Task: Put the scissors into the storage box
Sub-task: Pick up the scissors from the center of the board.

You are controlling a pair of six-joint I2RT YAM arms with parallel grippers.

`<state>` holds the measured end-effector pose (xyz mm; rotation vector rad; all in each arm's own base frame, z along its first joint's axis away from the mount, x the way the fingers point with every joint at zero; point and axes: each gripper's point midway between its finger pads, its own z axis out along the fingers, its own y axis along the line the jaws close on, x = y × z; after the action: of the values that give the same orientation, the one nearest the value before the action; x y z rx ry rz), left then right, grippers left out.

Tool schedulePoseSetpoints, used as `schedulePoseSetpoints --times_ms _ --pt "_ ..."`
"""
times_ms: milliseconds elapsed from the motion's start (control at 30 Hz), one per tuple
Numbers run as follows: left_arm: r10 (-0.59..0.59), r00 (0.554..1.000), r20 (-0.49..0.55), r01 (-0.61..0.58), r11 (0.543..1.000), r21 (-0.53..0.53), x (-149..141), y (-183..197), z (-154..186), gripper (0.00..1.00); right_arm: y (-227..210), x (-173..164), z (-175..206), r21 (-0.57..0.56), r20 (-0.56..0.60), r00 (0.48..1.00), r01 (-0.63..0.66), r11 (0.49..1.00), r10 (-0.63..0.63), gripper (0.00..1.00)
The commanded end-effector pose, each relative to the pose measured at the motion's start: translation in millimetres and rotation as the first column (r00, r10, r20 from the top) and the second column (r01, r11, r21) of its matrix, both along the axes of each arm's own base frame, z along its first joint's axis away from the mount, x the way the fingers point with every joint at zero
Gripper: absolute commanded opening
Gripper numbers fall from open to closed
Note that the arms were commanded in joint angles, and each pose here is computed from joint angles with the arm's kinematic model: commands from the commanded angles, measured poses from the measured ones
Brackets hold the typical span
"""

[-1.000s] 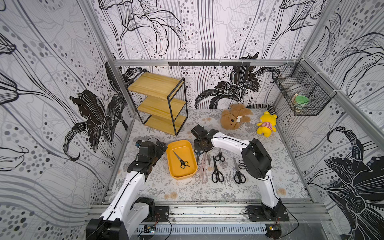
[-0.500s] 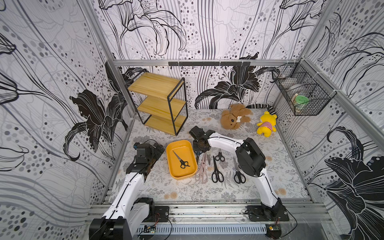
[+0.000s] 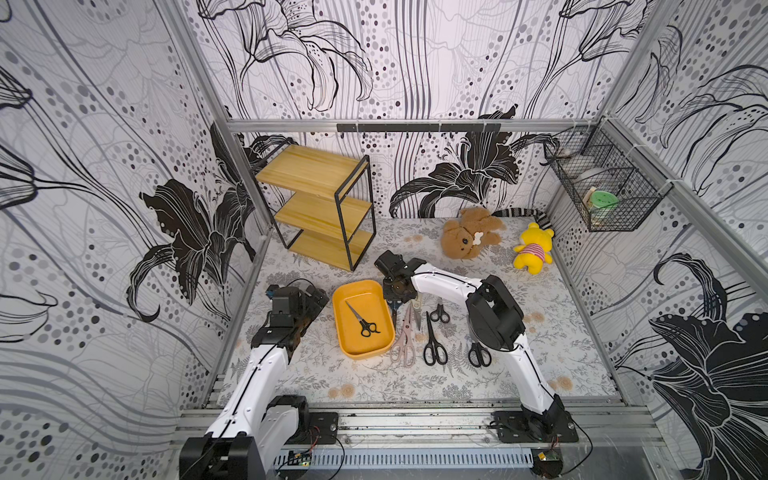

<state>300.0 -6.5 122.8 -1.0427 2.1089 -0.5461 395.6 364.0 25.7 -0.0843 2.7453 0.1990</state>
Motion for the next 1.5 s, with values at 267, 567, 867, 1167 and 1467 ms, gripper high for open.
schedulePoseSetpoints --times_ms 267,567,867,1167,1467 --pt "-0.004 0.999 0.047 0.003 1.0 0.006 8 2 16 0.98 -24 -13 -51 -0.137 -0.081 0.997 -0.023 0.99 0.012 0.2" --pt "-0.001 0.999 0.048 0.001 1.0 0.01 8 3 16 0.98 -14 -4 -27 -0.084 -0.035 0.999 -0.016 0.996 0.013 0.05" --pt "-0.019 0.999 0.047 0.018 1.0 0.007 12 2 17 0.97 -11 23 35 -0.006 0.056 0.998 -0.018 1.0 0.018 0.01" --pt "-0.04 0.998 0.046 0.041 0.999 -0.001 13 -1 17 0.98 -17 53 89 0.035 0.157 0.987 -0.027 0.999 0.021 0.01" --pt "-0.042 0.999 0.032 0.042 0.999 0.0 10 1 8 0.97 -13 50 138 0.106 0.206 0.978 -0.055 0.993 0.032 0.01"
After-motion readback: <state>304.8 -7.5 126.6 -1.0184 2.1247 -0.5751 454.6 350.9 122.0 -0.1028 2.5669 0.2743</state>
